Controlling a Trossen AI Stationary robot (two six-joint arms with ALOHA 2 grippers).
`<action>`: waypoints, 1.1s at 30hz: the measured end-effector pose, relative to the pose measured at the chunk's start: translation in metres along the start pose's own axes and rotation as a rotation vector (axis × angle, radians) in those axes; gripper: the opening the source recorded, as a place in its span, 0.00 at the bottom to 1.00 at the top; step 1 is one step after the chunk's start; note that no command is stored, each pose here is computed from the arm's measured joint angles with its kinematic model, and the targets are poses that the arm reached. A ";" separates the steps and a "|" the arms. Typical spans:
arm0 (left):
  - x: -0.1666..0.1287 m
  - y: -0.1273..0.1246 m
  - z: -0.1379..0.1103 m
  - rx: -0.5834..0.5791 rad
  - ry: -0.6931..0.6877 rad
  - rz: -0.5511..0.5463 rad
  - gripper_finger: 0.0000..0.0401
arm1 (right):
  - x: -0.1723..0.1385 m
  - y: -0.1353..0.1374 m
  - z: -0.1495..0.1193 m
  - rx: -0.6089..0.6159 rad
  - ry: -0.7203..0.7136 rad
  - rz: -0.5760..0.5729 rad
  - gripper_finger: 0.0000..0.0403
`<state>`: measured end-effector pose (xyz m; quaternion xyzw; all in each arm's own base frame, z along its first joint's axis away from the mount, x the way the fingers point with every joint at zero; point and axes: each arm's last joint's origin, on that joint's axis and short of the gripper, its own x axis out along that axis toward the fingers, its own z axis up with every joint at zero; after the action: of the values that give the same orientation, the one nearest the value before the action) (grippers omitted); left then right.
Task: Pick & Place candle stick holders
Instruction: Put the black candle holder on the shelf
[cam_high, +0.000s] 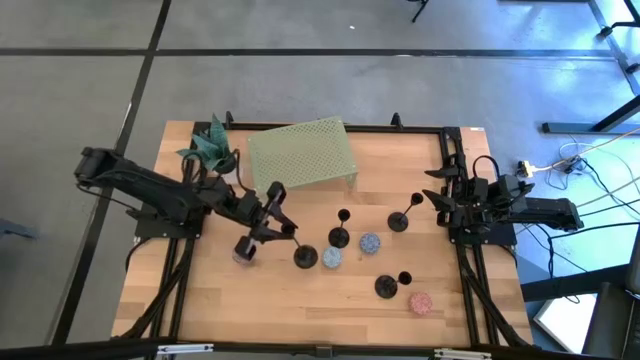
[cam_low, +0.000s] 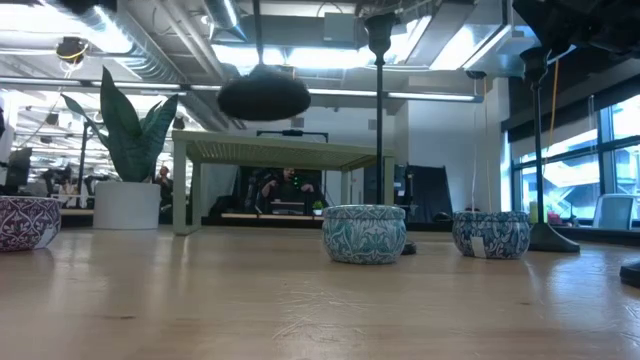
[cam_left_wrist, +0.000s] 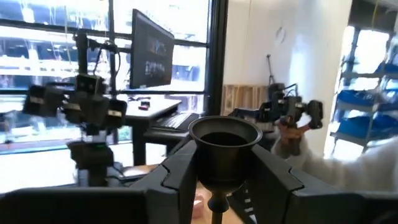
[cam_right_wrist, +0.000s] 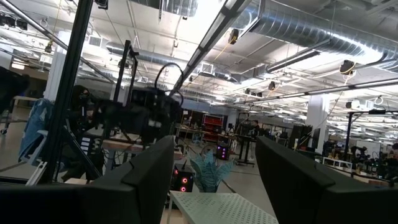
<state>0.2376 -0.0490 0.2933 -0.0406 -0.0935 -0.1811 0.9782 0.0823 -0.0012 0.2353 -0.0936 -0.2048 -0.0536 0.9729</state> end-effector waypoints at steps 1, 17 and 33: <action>0.001 0.001 0.006 0.014 0.016 0.015 0.28 | 0.000 0.000 0.000 0.000 0.000 0.000 0.57; -0.030 0.036 0.082 0.341 0.175 0.739 0.28 | 0.000 0.000 0.000 0.000 0.000 0.000 0.58; -0.095 0.072 0.114 0.313 0.087 1.154 0.28 | 0.000 0.000 0.000 0.000 0.002 0.001 0.58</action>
<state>0.1573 0.0644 0.3831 0.0673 -0.0418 0.3940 0.9157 0.0823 -0.0012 0.2351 -0.0936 -0.2037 -0.0533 0.9731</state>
